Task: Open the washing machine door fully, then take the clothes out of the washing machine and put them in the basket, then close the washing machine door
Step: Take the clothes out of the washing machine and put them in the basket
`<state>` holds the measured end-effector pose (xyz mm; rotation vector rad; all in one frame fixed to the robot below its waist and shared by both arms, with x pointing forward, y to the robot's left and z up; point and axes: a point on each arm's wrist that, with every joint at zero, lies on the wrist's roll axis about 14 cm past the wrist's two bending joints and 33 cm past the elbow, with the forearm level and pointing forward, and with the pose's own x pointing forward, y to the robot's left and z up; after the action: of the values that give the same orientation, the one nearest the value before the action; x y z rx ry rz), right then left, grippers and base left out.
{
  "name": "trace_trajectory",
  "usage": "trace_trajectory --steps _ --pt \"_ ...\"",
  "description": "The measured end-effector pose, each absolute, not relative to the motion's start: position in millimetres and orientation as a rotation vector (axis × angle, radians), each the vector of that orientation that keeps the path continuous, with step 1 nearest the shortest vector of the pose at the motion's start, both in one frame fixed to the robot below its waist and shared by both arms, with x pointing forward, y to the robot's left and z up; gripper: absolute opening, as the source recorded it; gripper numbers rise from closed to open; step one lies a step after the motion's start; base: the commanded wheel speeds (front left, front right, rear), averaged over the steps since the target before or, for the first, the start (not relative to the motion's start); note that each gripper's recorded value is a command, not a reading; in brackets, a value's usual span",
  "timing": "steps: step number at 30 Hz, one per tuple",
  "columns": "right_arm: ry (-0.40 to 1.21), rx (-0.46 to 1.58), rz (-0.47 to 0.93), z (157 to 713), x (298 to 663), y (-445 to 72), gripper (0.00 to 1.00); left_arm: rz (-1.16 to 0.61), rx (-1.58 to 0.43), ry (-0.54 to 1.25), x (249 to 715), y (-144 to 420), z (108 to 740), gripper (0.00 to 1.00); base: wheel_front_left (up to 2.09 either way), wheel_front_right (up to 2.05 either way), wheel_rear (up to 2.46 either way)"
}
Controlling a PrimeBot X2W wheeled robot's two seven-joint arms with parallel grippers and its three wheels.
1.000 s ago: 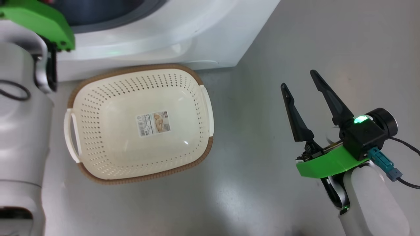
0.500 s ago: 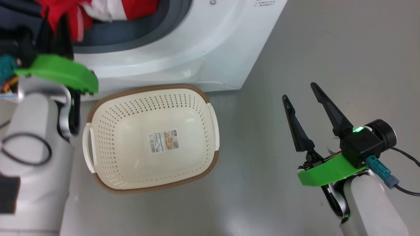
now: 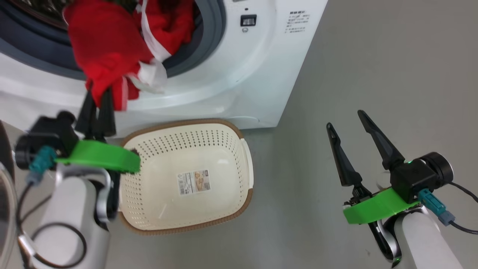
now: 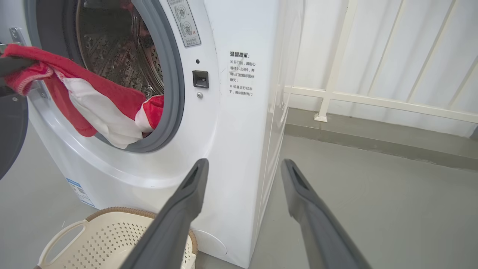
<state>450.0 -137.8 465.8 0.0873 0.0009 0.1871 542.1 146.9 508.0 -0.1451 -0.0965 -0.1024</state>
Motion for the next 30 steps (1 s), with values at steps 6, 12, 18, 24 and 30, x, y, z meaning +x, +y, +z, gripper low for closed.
trace_trajectory --steps 6,12,18,24,30 --pt "-0.021 0.091 0.175 477.0 440.8 -141.5 1.0 -0.093 -0.154 -0.094 518.4 146.5 509.7 0.0 0.0 0.0 0.0" --pt "-0.031 0.088 0.156 483.7 428.5 -148.1 1.0 -0.111 -0.164 -0.09 495.3 138.0 509.9 0.0 0.0 0.0 0.0" --pt "-0.049 0.083 0.14 490.8 425.4 -154.2 1.0 -0.16 -0.185 -0.074 479.4 117.3 508.3 0.0 0.0 0.0 0.0" --pt "-0.034 0.085 0.136 484.4 427.2 -155.2 1.0 -0.213 -0.205 0.025 466.9 94.3 481.9 0.0 0.0 0.0 0.0" --pt "-0.001 0.087 0.133 471.4 430.2 -155.8 1.0 -0.206 -0.268 0.159 463.4 90.1 439.2 0.0 0.0 0.0 0.0"
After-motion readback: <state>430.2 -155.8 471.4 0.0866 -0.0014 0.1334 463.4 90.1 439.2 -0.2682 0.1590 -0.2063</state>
